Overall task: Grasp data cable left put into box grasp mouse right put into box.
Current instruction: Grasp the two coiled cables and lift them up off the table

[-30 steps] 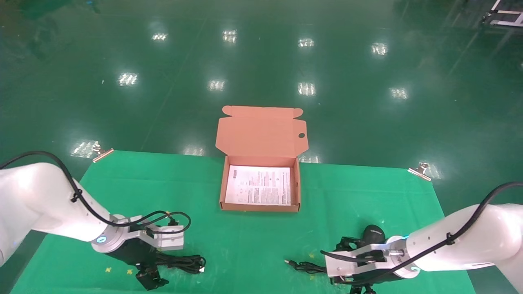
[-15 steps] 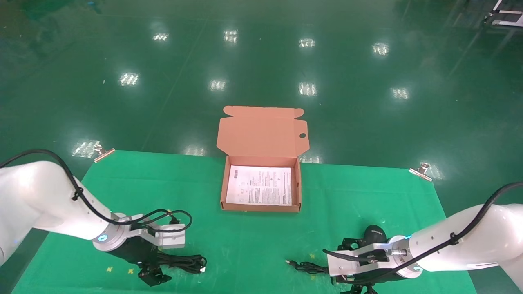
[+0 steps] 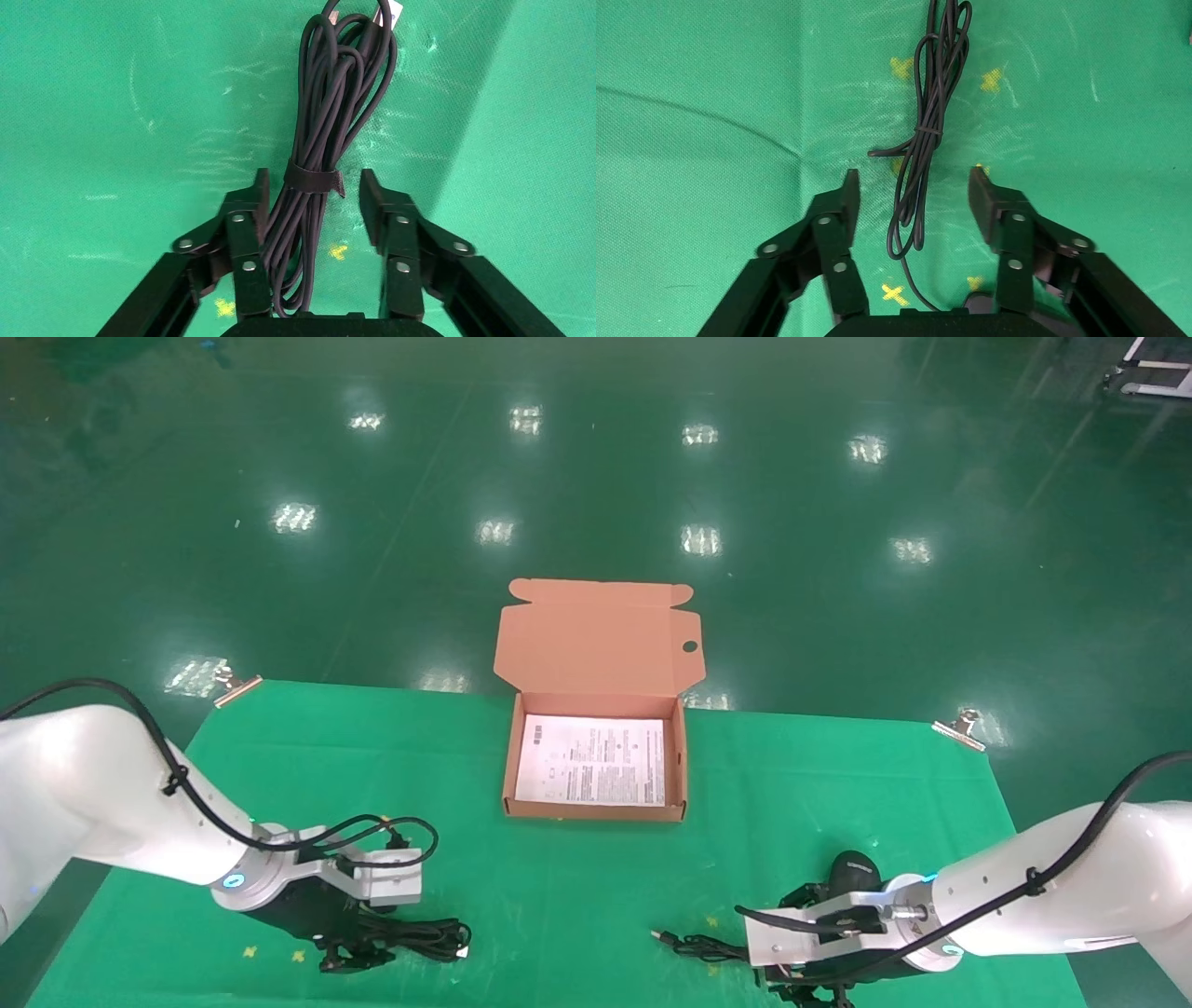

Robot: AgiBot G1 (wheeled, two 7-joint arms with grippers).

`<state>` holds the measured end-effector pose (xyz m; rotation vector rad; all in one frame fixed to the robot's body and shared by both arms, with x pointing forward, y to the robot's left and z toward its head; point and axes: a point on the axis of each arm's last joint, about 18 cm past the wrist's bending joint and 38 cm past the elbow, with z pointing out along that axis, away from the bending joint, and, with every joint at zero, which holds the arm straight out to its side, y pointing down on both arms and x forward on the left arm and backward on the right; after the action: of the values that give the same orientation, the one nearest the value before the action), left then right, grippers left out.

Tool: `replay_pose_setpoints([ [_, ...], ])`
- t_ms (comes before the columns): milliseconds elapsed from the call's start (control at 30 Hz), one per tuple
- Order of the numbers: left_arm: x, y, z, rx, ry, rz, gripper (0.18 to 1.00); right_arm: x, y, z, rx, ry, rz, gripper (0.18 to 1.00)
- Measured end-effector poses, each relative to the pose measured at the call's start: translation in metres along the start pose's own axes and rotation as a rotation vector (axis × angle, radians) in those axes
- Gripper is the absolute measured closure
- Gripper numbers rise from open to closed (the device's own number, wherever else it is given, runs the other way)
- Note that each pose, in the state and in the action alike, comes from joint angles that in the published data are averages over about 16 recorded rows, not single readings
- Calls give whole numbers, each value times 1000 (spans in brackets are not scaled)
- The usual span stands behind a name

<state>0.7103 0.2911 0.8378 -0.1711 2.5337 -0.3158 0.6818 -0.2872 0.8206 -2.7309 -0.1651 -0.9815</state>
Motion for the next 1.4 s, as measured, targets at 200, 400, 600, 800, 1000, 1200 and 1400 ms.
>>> replay_pose_setpoints([
  [200, 0, 0, 0, 1, 1, 0, 715, 0, 0, 0, 0, 0, 0, 675],
  [400, 0, 0, 0, 1, 1, 0, 825, 0, 0, 0, 0, 0, 0, 796],
  [600, 1, 0, 0, 1, 2, -1, 888, 0, 0, 0, -1, 0, -1, 886],
  [800, -2, 0, -4, 5, -2, 1, 915, 3, 1, -4, -5, 7, 4, 941],
  [1000, -12, -1, -19, 9, -30, 26, 921, 26, 7, -28, -11, 76, 49, 970],
  [1200, -34, -11, -52, 5, -120, 82, 923, 67, 10, -79, 1, 233, 111, 980],
  [1400, -62, -36, -96, 12, -273, 139, 924, 116, -7, -146, 54, 443, 137, 983],
])
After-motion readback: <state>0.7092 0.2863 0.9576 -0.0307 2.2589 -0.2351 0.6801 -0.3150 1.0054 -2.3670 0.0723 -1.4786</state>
